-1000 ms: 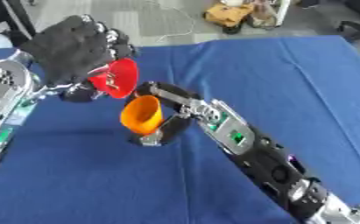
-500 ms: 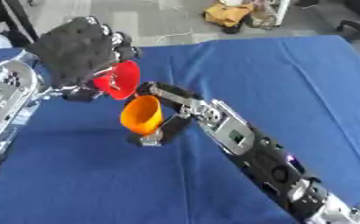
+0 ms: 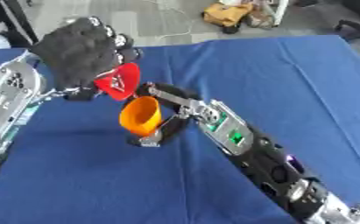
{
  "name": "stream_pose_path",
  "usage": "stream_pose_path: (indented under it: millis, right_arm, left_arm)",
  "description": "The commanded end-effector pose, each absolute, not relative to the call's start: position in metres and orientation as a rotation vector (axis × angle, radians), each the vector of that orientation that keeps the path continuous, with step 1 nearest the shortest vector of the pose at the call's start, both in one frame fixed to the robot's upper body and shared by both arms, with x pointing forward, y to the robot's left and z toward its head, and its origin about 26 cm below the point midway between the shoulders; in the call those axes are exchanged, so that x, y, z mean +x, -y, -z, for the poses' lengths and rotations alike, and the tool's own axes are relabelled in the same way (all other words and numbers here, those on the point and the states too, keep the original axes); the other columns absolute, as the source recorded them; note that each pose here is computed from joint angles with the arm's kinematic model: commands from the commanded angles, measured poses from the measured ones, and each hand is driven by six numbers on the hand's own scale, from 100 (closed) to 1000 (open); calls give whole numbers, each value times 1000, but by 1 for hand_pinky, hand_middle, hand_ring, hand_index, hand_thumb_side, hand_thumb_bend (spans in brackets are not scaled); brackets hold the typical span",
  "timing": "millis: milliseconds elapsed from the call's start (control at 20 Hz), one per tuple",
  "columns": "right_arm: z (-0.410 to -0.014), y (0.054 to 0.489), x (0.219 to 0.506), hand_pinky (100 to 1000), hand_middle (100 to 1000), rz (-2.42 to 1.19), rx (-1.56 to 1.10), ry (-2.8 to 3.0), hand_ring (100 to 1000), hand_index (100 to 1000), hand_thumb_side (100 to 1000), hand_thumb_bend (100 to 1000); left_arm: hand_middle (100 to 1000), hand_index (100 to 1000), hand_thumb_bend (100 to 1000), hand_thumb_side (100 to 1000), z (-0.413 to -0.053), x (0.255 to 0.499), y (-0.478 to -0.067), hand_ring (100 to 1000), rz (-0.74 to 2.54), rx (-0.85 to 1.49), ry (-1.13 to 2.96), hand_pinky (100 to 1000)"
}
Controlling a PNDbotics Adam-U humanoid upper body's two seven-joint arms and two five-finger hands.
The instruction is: Pour the contents of one cup into another cup.
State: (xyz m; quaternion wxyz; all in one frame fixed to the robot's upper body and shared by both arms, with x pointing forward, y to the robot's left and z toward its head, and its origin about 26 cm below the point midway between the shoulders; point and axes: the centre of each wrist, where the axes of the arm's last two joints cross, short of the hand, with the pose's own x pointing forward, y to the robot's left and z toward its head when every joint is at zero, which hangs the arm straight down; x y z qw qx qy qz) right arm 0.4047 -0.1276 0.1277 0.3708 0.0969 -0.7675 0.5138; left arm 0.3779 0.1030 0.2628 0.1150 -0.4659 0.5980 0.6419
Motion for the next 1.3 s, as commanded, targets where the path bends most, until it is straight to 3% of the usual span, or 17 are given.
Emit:
stream_pose_path:
  millis: [50, 1300]
  right_arm:
    - [-139, 126, 406, 268, 434, -1321, 251, 2000, 400, 582, 153, 172]
    - [-140, 126, 405, 263, 434, -1323, 250, 2001, 400, 582, 151, 170]
  left_arm:
    - [427, 778, 548, 100, -276, 374, -101, 343, -1824, -1388, -1725, 230]
    - [427, 780, 550, 100, -277, 374, -99, 350, -1815, -1411, -1666, 244]
